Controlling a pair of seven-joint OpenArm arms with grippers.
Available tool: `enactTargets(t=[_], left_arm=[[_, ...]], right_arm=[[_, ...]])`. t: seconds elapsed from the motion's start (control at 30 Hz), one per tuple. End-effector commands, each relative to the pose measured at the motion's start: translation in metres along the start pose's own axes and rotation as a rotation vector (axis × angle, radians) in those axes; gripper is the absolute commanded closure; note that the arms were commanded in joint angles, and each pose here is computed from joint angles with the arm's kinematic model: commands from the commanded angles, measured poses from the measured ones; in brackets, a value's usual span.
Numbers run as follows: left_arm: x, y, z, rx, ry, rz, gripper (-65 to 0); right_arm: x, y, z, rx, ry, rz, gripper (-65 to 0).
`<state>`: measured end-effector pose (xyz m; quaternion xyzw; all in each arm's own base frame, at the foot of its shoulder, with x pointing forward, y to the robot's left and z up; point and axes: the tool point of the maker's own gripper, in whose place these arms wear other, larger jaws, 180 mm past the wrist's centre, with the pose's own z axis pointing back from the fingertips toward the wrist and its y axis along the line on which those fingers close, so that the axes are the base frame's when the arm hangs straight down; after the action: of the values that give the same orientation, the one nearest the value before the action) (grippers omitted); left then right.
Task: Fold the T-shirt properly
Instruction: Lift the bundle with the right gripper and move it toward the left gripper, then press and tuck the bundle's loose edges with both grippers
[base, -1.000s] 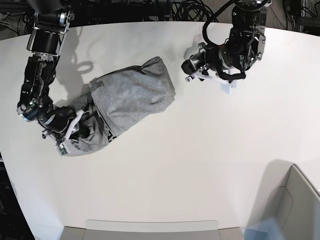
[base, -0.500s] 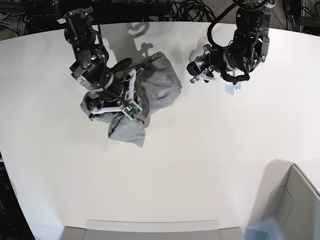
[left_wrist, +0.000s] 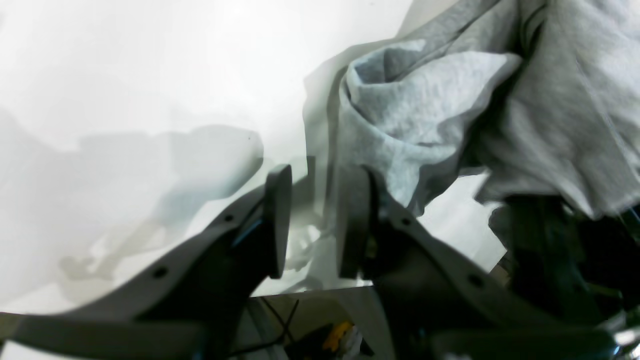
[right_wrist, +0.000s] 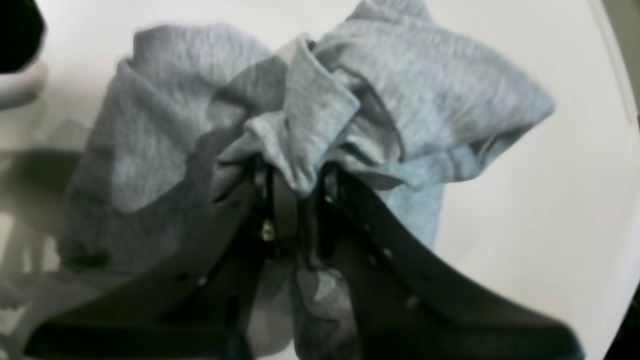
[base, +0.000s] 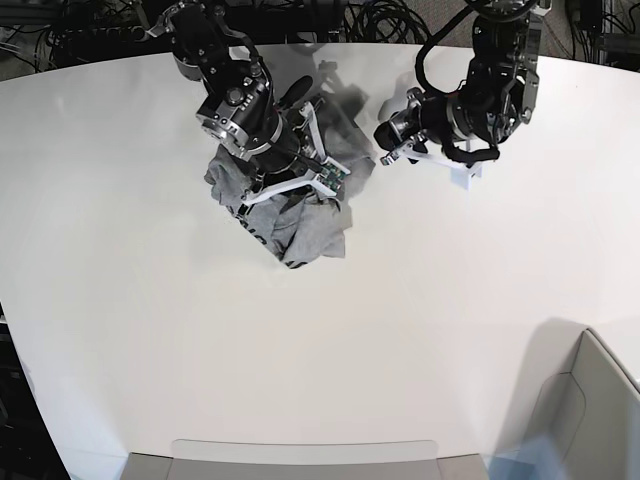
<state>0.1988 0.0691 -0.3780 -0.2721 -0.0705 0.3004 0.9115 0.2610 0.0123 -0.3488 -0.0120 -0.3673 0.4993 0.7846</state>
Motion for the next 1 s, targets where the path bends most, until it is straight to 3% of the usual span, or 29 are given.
enactTargets(t=[0.0,0.17,0.3,0.4,0.53,0.7,0.97], left_arm=[[-0.011,-0.001,0.003,-0.017,0.049,0.024,-16.4],[-0.047,0.012,0.000,0.007,0.168,0.050,-16.4],[-0.070,0.002,-0.008,0.000,0.232,0.007,-16.4],[-0.063,-0.023,-0.019,-0.028,0.241,-0.051,-16.4],[-0.055,-0.023,-0.047,0.022,0.287,-0.026,-16.4],[-0.050,-0.037,-0.051,0.003,0.276,-0.048,-16.4],[-0.021,-0.041,-0.061,0.017,0.194,-0.041,-16.4]], right_arm=[[0.007,-0.006,0.000,-0.012,-0.028,0.000,0.0],[-0.005,-0.010,-0.012,-0.006,0.018,0.001,0.0],[-0.008,-0.018,-0.013,-0.022,0.024,-0.013,0.0],[-0.004,-0.018,-0.013,-0.023,0.016,-0.009,0.0],[0.006,-0.015,-0.013,-0.017,-0.007,-0.022,0.0],[0.022,0.005,-0.010,0.112,-0.085,0.008,0.0],[0.034,0.017,-0.005,0.199,-0.151,-0.045,0.0]])
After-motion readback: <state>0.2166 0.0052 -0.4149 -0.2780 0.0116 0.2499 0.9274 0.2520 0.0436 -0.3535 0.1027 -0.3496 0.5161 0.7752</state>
